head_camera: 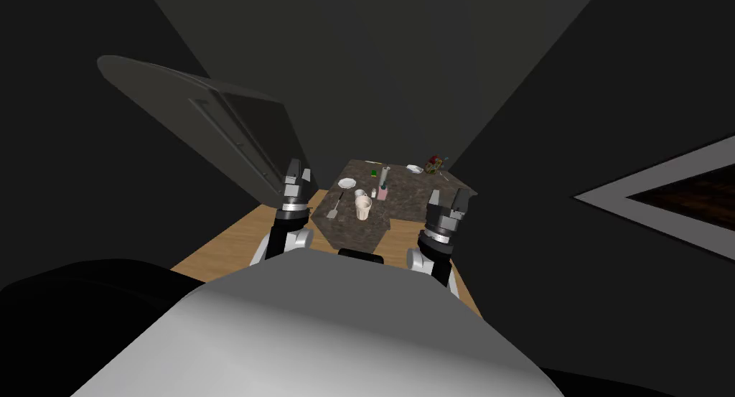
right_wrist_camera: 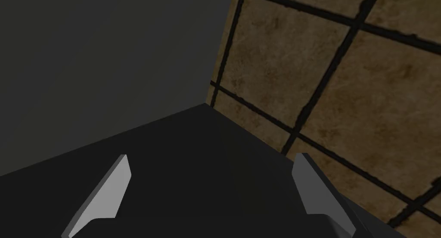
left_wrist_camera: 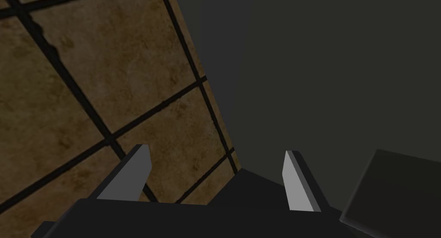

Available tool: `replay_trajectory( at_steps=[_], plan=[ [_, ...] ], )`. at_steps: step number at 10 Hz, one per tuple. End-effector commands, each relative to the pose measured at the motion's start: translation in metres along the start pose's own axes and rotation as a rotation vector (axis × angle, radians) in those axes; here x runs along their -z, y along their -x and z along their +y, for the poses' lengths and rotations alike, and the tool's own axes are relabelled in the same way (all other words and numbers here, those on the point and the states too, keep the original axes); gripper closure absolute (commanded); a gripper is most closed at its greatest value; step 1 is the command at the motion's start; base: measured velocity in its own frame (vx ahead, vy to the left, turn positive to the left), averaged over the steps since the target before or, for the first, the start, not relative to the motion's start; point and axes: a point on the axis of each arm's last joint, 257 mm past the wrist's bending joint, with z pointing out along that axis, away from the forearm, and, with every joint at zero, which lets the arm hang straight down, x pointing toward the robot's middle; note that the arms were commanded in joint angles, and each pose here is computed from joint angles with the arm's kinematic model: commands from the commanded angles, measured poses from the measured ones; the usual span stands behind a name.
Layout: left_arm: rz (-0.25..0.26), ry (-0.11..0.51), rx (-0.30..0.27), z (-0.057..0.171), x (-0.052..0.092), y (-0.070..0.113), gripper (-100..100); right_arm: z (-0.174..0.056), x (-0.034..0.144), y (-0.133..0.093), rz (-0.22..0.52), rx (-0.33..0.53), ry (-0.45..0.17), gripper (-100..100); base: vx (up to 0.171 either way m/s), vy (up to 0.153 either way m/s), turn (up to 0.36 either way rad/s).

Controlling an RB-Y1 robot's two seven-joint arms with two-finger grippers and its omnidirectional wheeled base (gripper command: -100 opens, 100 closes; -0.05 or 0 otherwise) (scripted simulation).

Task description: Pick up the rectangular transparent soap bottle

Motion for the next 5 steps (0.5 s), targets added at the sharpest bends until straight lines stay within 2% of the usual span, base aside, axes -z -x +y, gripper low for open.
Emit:
replay_trajectory(
  at_steps=[1, 3, 5],
  plan=[
    [0.000, 0.000, 0.000, 0.000, 0.000, 0.000, 0, -0.012, 0.009, -0.002, 0.056, 0.054, -0.024, -100, -0.047, -0.001, 0.123],
    [0.000, 0.000, 0.000, 0.000, 0.000, 0.000, 0, -0.029, 0.023, 0.000, 0.122, 0.128, -0.061, -100, -0.111, -0.019, 0.149],
    [0.000, 0.000, 0.000, 0.000, 0.000, 0.000, 0, -0.053, 0.042, 0.005, 0.202, 0.223, -0.113, -100, -0.142, 0.015, 0.154]
  ],
)
